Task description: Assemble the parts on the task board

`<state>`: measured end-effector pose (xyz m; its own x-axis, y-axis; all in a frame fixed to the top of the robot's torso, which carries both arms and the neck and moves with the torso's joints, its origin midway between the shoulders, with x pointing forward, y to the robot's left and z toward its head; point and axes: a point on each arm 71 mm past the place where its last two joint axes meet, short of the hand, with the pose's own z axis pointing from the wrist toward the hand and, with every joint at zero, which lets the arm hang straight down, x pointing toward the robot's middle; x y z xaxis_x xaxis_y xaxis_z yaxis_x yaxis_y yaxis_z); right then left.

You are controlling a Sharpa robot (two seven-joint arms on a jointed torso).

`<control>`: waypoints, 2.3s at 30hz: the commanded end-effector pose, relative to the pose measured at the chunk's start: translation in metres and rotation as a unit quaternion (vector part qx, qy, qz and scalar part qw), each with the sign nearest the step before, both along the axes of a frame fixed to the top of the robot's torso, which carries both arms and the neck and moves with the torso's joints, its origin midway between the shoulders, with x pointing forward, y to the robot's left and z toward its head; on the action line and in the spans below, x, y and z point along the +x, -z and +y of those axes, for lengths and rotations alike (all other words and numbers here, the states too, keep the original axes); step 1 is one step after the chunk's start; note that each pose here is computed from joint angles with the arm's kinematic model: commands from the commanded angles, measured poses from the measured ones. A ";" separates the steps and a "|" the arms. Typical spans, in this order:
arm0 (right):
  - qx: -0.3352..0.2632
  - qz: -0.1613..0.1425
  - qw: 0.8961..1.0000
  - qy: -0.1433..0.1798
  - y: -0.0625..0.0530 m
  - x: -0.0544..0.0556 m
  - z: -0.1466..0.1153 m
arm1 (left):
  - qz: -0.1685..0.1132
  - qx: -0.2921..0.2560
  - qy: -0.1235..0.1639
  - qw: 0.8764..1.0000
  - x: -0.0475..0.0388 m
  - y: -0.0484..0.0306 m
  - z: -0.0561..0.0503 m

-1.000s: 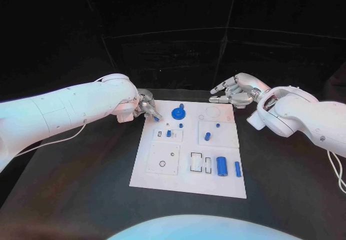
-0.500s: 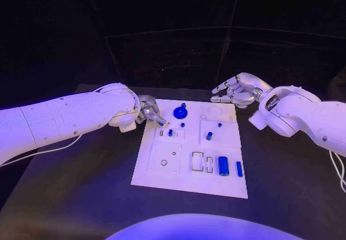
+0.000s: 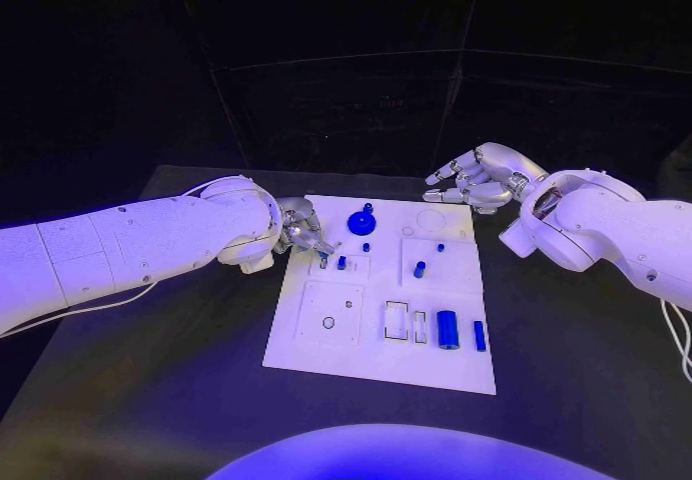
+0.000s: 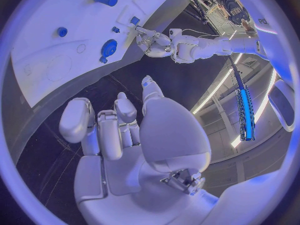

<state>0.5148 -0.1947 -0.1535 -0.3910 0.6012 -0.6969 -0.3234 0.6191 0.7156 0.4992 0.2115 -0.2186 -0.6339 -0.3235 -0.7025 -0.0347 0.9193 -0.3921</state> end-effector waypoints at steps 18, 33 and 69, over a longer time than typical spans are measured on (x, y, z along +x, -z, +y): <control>0.000 0.000 1.000 -0.006 -0.001 0.000 0.001 | 0.019 0.026 0.016 0.999 -0.0045 0.0035 -0.003; 0.000 0.000 1.000 -0.007 -0.001 0.000 0.002 | 0.032 0.035 0.020 0.999 -0.0063 0.0082 -0.001; 0.001 -0.001 1.000 -0.008 -0.001 -0.001 0.002 | 0.025 0.030 0.019 0.999 -0.0050 0.0090 -0.007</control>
<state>0.5145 -0.1941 -0.1540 -0.3967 0.5984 -0.6961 -0.3239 0.6183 0.7161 0.4948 0.2057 -0.2263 -0.6760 -0.2611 -0.6891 -0.0189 0.9410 -0.3380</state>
